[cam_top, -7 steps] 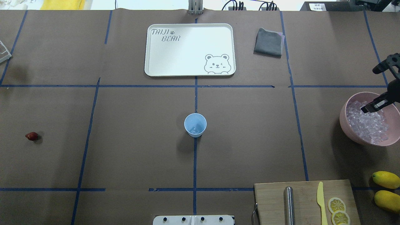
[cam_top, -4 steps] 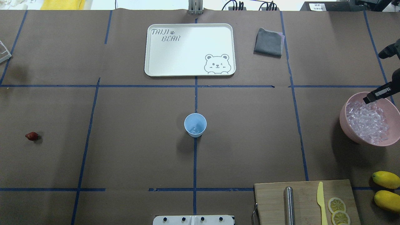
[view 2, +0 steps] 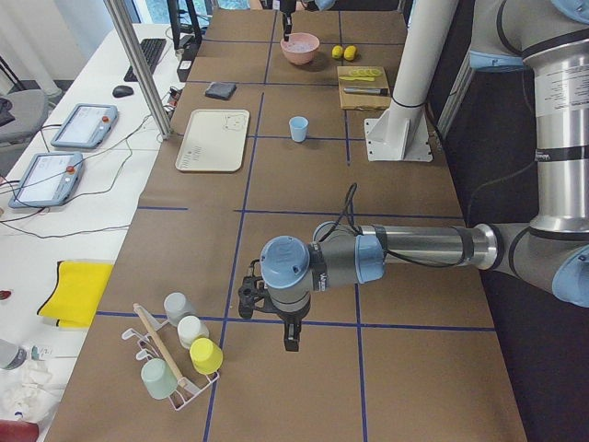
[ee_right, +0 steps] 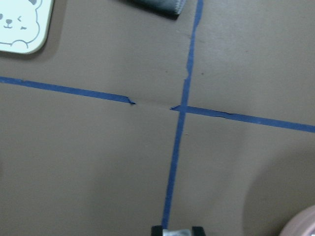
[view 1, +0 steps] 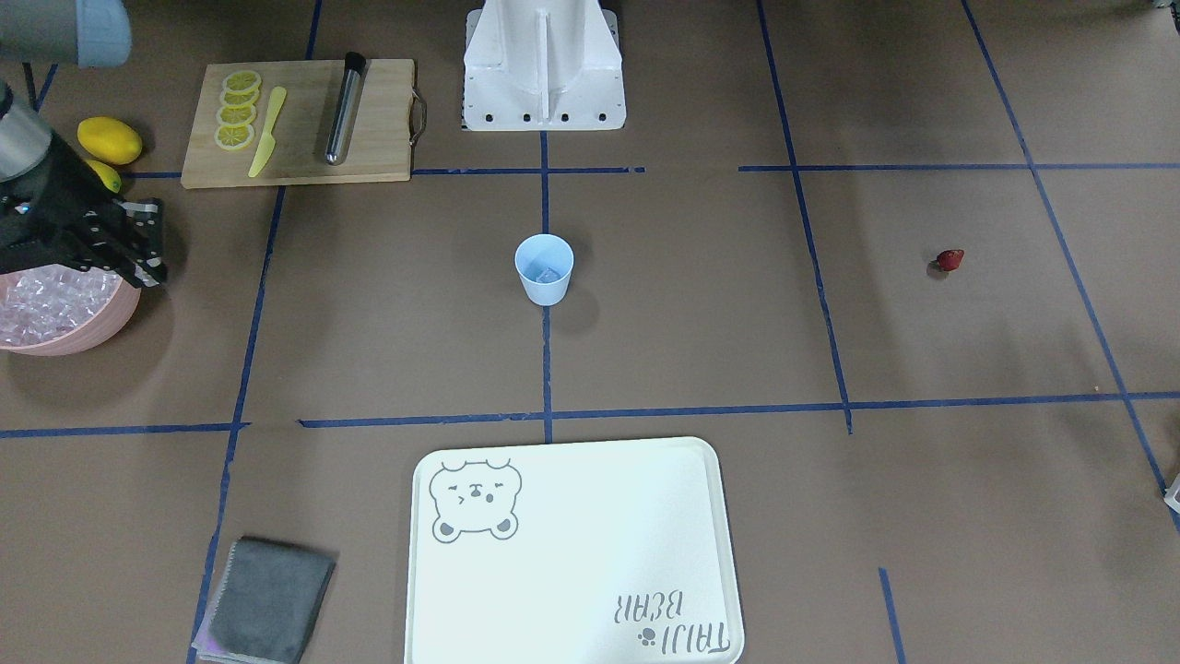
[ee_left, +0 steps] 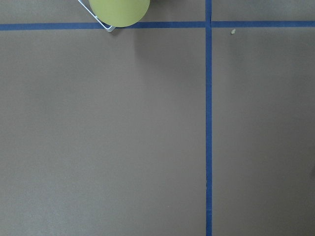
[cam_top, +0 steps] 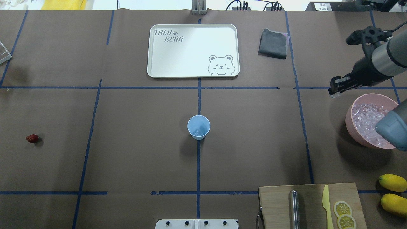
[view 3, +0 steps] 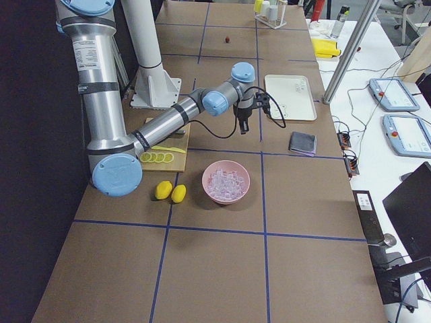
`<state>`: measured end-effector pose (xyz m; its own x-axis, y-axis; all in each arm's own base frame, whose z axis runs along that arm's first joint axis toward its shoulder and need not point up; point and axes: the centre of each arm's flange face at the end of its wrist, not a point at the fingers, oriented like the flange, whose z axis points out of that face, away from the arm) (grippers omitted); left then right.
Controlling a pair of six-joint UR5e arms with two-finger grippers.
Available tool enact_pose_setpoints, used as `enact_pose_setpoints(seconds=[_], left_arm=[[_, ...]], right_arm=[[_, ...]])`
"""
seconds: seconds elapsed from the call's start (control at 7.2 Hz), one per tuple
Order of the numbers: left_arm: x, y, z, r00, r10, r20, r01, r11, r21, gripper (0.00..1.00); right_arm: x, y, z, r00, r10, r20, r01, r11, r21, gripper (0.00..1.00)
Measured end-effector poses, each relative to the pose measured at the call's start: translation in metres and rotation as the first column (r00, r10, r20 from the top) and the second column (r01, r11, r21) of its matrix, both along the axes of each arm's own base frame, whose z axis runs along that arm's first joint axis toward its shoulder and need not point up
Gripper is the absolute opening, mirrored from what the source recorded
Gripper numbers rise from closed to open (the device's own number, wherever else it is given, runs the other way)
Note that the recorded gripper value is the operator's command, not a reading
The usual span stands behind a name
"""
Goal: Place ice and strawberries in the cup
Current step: 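Lift the ice cube and carry it over the light-blue cup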
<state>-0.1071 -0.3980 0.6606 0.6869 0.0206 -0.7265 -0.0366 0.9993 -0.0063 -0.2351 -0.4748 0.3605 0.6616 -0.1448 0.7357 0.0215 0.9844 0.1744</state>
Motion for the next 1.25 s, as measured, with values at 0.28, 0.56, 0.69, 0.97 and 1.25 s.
enact_pose_setpoints(seconds=[0.28, 0.56, 0.69, 0.97, 1.25], left_arm=[[0.000, 0.000, 0.000, 1.000, 0.000, -0.001, 0.000, 1.000, 0.001, 1.00], [0.001, 0.000, 0.000, 1.000, 0.001, -0.001, -0.001, 1.000, 0.001, 1.00], [0.002, -0.001, 0.000, 1.000, 0.005, -0.001, -0.005, 1.000, 0.002, 1.00], [0.004, -0.001, 0.000, 1.000, 0.009, -0.001, -0.009, 1.000, 0.004, 1.00], [0.004, -0.001, 0.000, 1.000, 0.010, -0.001, -0.010, 1.000, 0.004, 1.00]], right_arm=[[-0.069, 0.007, -0.063, 1.000, 0.027, -0.005, -0.027, 0.999, -0.041, 0.14], [-0.148, 0.029, -0.138, 0.998, 0.057, -0.034, -0.059, 0.996, -0.064, 0.14], [-0.181, 0.037, -0.171, 0.997, 0.069, -0.026, -0.071, 0.995, -0.076, 0.14], [-0.231, 0.054, -0.212, 0.996, 0.092, -0.015, -0.093, 0.992, -0.087, 0.14], [-0.281, 0.069, -0.238, 0.993, 0.115, -0.028, -0.118, 0.988, -0.101, 0.15]])
